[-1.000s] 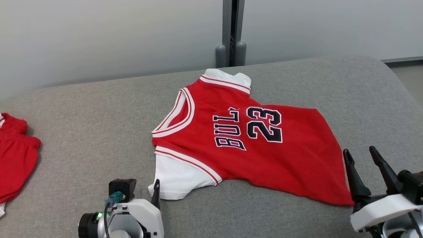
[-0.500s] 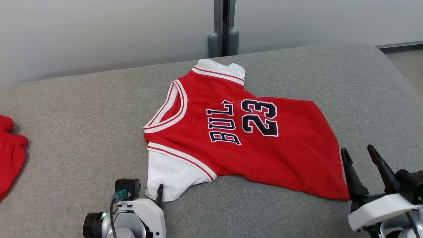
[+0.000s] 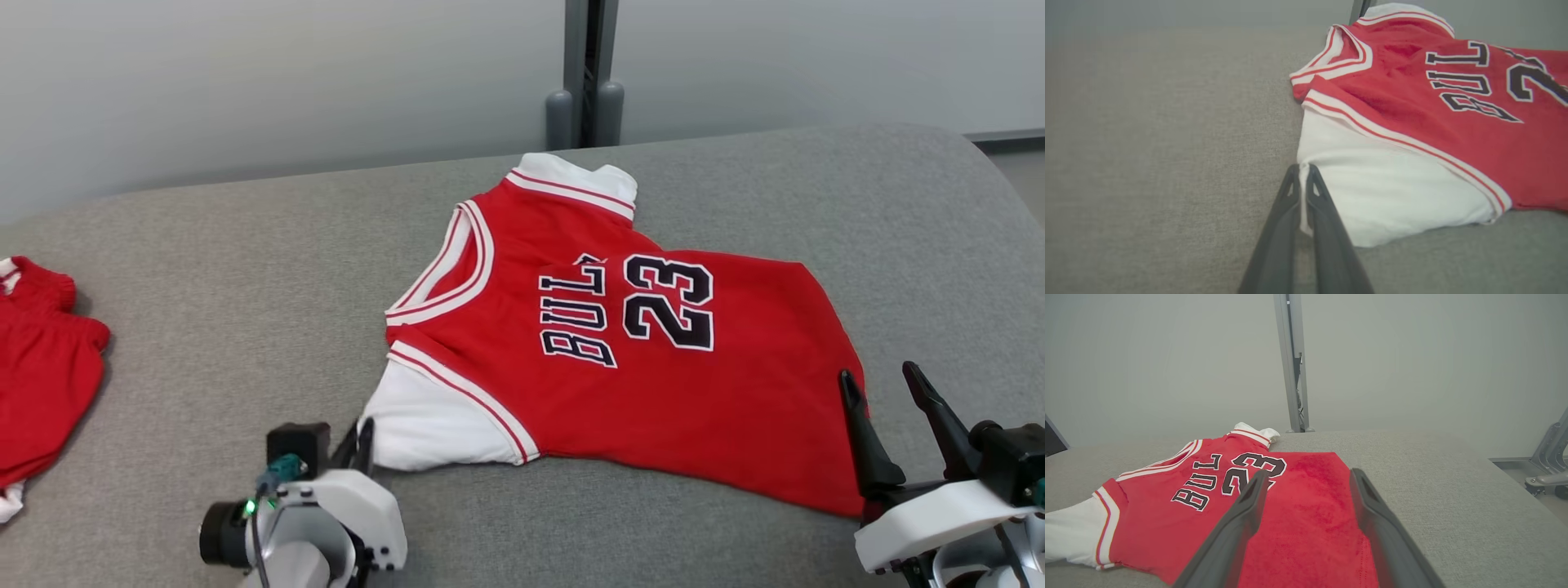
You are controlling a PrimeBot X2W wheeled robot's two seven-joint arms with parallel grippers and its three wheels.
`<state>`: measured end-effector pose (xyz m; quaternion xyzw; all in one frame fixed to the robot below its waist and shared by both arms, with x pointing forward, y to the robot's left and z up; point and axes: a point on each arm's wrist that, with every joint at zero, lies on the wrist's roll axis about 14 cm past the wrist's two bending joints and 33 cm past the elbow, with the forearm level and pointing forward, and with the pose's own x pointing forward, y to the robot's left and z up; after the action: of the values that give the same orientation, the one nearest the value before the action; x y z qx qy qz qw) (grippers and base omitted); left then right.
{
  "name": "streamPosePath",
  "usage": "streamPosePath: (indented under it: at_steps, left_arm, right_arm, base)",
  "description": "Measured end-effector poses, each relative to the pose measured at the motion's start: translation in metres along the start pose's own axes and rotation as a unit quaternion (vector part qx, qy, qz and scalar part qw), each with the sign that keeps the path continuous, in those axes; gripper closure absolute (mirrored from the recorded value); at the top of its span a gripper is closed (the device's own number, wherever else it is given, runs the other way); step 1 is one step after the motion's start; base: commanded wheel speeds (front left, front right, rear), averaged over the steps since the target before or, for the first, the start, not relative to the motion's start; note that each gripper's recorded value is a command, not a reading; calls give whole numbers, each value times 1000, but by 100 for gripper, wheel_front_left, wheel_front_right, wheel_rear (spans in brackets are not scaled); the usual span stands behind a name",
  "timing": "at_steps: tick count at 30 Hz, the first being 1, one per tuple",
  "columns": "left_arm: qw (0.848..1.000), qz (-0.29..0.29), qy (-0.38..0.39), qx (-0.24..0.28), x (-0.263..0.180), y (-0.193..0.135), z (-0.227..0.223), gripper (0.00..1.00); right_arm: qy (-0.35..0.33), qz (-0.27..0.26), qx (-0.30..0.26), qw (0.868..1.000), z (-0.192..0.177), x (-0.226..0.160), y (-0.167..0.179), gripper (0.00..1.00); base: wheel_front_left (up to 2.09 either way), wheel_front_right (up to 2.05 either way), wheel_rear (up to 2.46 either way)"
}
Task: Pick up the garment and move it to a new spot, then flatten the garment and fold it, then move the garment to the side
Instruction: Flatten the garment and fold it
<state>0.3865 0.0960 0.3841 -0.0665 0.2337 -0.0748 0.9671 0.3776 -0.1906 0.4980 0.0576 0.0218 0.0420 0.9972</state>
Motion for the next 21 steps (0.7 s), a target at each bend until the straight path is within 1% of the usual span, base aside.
streamPosePath:
  at_steps: [4,7,10,11,15,18,20,21]
  left_arm:
    - [996,15,-90,-19,-4,10,49,100]
    - [991,36,-125,-26,-13,21,68,100]
    - [993,53,-103,-24,-22,33,57,100]
    - [995,65,-78,-25,-28,40,44,100]
    - [995,89,-26,-31,-41,54,16,100]
    - [995,94,16,-29,-50,58,-6,100]
    - [995,94,26,-29,-54,57,-12,100]
    - [995,94,24,-28,-54,57,-10,76]
  right_arm:
    - [-5,13,1,1000,3,3,9,0]
    - [-6,25,2,1000,2,4,17,0]
    - [-2,40,2,999,0,5,28,0]
    - [-2,48,3,999,-1,6,34,0]
    - [-2,56,4,998,-2,6,41,0]
    - [1,58,6,998,-5,4,43,0]
    - [3,58,8,998,-6,4,43,0]
    - [4,58,8,998,-7,3,43,0]
  base:
    - [0,0,0]
    - [0,0,0]
    - [0,0,0]
    - [0,0,0]
    - [0,0,0]
    - [0,0,0]
    - [0,0,0]
    - [0,0,0]
